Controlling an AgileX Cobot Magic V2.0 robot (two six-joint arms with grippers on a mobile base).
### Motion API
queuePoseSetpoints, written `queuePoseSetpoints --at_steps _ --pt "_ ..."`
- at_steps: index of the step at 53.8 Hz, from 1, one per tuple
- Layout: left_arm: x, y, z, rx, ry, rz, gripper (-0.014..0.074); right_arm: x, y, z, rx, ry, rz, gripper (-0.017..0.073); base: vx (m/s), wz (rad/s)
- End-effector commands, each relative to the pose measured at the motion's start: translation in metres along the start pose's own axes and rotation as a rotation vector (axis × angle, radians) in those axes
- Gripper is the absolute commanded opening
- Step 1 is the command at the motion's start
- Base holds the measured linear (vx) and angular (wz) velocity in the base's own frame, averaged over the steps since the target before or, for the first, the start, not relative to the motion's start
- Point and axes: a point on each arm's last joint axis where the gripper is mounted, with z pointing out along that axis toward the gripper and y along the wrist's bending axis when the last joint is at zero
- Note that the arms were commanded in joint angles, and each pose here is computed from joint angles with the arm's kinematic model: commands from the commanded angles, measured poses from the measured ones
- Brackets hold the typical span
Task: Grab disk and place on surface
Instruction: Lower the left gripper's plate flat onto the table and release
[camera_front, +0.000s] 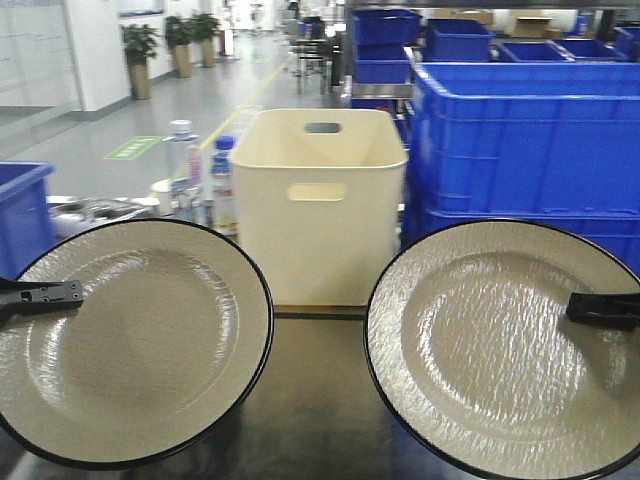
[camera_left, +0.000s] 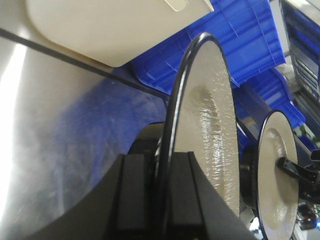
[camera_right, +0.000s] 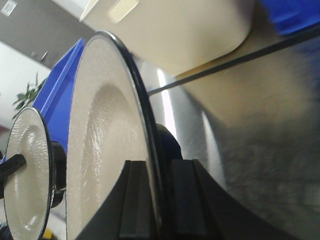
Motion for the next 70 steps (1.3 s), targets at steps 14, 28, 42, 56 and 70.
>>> queuePoseSetpoints --at_steps 14,28,42,56,70 --pt "-0.008 -0.034 -0.008 0.155 -0.066 0.008 -0.0008 -0.01 0.025 -0.01 -0.116 -0.091 0.001 -0.0009 0.13 -0.3" --pt "-0.008 -0.034 -0.008 0.155 -0.066 0.008 -0.0008 -0.011 0.025 -0.01 -0.114 -0.093 0.0 -0.0009 0.05 -0.13" --pt "-0.008 -0.035 -0.008 0.156 -0.065 0.008 -0.0008 -0.011 0.025 -0.01 -0.115 -0.095 0.001 -0.0009 0.01 -0.02" --pt "-0.008 -0.035 -0.008 0.157 -0.068 0.007 -0.0008 -0.016 0.026 -0.011 -0.131 -0.155 0.029 -0.0009 0.0 0.0" --pt "-0.006 -0.036 -0.004 0.159 -0.05 0.011 -0.0008 -0.021 0.028 -0.012 -0.152 -0.203 0.018 -0.0009 0.0 0.0"
